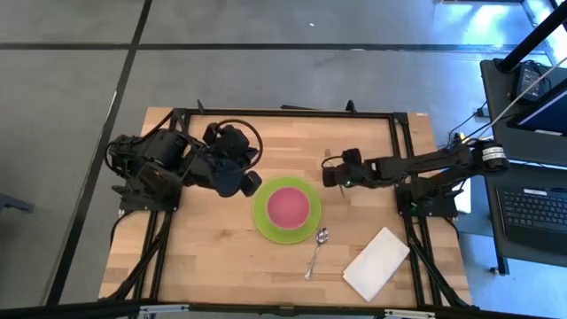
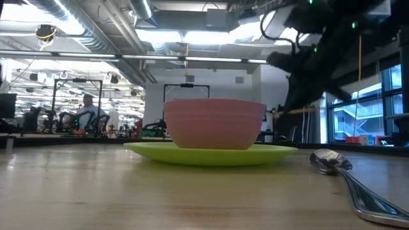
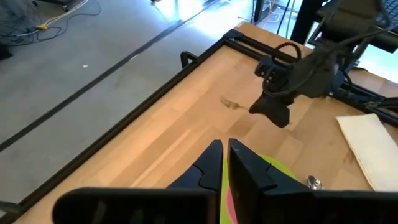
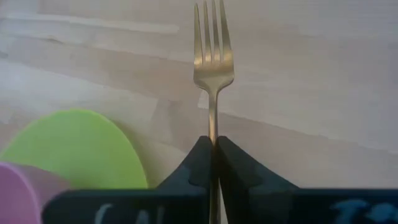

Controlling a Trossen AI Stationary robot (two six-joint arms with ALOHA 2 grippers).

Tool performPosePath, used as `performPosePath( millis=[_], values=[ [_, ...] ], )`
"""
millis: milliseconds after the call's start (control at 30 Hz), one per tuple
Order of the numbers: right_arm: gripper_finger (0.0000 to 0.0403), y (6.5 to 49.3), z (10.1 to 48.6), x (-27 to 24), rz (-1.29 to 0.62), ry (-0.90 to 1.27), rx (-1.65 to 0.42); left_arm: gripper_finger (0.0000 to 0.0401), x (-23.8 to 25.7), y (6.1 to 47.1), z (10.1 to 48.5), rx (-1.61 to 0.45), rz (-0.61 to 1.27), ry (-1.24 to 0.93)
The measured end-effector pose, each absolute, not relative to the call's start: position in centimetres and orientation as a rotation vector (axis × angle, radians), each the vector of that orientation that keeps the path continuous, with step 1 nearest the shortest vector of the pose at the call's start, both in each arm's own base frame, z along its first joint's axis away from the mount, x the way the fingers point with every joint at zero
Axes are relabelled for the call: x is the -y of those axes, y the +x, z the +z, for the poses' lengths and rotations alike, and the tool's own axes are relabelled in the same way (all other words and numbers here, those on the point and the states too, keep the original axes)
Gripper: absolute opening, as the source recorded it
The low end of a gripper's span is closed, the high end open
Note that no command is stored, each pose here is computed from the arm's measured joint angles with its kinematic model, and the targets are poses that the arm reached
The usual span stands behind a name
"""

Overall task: Set table place
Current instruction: Put the fork on the right side of the green plate on the table

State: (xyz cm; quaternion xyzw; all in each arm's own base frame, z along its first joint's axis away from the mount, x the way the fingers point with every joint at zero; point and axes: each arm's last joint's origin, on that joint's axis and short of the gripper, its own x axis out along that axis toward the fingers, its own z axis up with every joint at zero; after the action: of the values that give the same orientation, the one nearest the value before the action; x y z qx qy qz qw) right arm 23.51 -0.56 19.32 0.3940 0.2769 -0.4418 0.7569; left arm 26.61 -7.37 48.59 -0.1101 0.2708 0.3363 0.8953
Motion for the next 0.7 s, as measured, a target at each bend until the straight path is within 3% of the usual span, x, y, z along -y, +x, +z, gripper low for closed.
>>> performPosePath(
  millis=[267,467,700],
  values=[
    [0.0017,24.2,20.9,-4.6,-0.979,0.950,-0.533,0.0010,8.0,26.4,48.6,-0.568,0.670,-0.209],
    [0.0017,24.6,17.4,-8.0,-1.068,1.015,-0.573,0.0002,8.2,26.4,48.6,-0.579,0.654,-0.177],
    [0.0017,24.9,12.7,-10.6,-1.160,1.008,-0.610,0.0019,8.2,26.4,48.6,-0.584,0.648,-0.180]
  ],
)
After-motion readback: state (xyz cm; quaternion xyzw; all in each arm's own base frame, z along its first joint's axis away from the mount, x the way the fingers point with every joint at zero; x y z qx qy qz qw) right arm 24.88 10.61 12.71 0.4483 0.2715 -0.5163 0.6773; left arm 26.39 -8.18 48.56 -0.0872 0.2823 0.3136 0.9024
